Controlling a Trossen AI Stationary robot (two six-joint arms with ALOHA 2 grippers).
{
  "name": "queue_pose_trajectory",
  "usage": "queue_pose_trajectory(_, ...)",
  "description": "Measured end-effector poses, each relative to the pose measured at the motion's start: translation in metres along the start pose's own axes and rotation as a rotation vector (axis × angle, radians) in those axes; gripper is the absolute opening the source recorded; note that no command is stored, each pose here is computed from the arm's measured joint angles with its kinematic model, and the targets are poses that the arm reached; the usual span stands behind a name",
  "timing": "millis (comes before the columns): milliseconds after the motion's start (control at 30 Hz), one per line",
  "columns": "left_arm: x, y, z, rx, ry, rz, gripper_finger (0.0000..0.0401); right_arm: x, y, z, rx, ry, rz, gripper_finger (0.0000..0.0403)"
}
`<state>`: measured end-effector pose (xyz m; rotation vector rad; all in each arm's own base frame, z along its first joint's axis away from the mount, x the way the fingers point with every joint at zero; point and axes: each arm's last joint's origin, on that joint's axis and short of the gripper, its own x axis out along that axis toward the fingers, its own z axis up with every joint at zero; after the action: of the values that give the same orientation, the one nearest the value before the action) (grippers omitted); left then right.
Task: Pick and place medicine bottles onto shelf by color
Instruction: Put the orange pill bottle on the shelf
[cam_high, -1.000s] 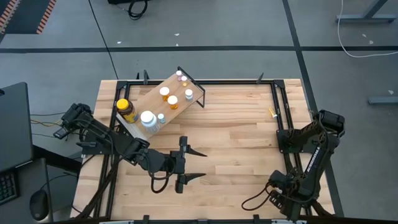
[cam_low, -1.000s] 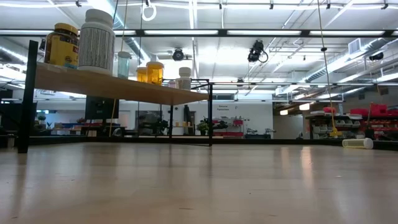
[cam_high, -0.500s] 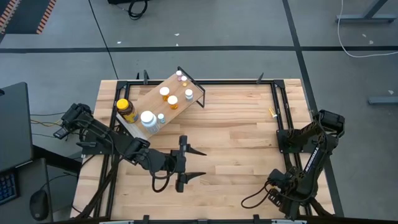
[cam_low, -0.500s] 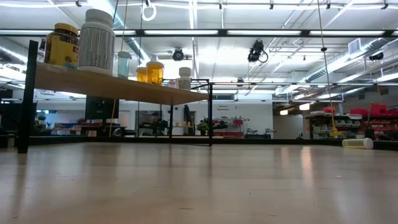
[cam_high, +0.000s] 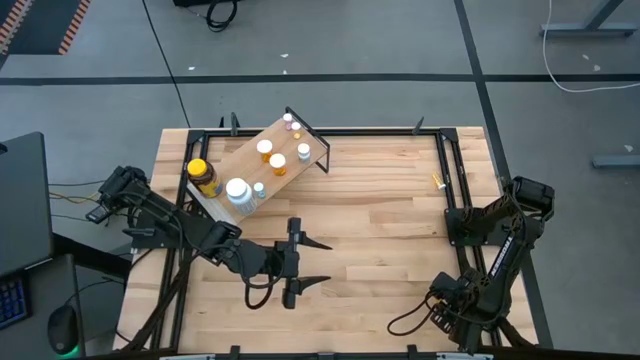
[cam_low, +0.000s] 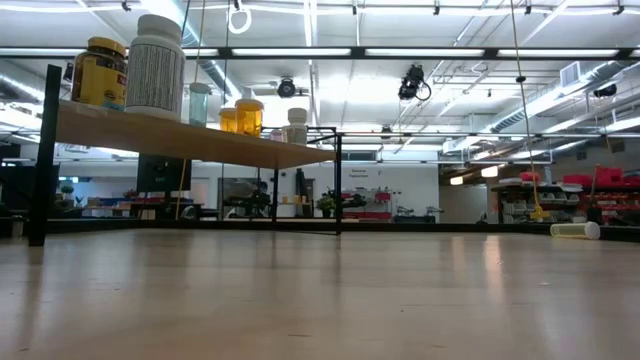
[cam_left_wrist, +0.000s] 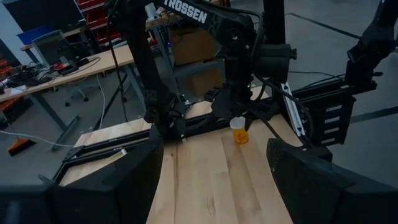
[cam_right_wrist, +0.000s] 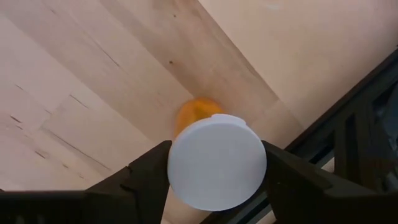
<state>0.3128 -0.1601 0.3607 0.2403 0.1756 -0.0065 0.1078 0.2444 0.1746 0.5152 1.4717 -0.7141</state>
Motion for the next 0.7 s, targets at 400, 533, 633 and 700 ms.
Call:
queue_pose_trajectory(400,-0.010,-0.004,0.001,0.019,0.024,0.032,0.0293,0.000,0.007,0.008,-0.003,0.006,0.041,0.0232)
queue_pose_trajectory(533,-0.026,-0.006,0.007,0.027,0.027,0.083,0.0293,-0.003,0.014,0.019,-0.031,0.004,0.066,0.0232)
queue_pose_trajectory(633,-0.039,-0.011,0.012,0.035,0.027,0.116,0.0293,-0.006,0.020,0.032,-0.068,-0.007,0.080,0.0232)
queue_pose_trajectory(700,-0.049,-0.016,0.014,0.049,0.032,0.142,0.0293,-0.009,0.024,0.043,-0.096,-0.026,0.091,0.0232)
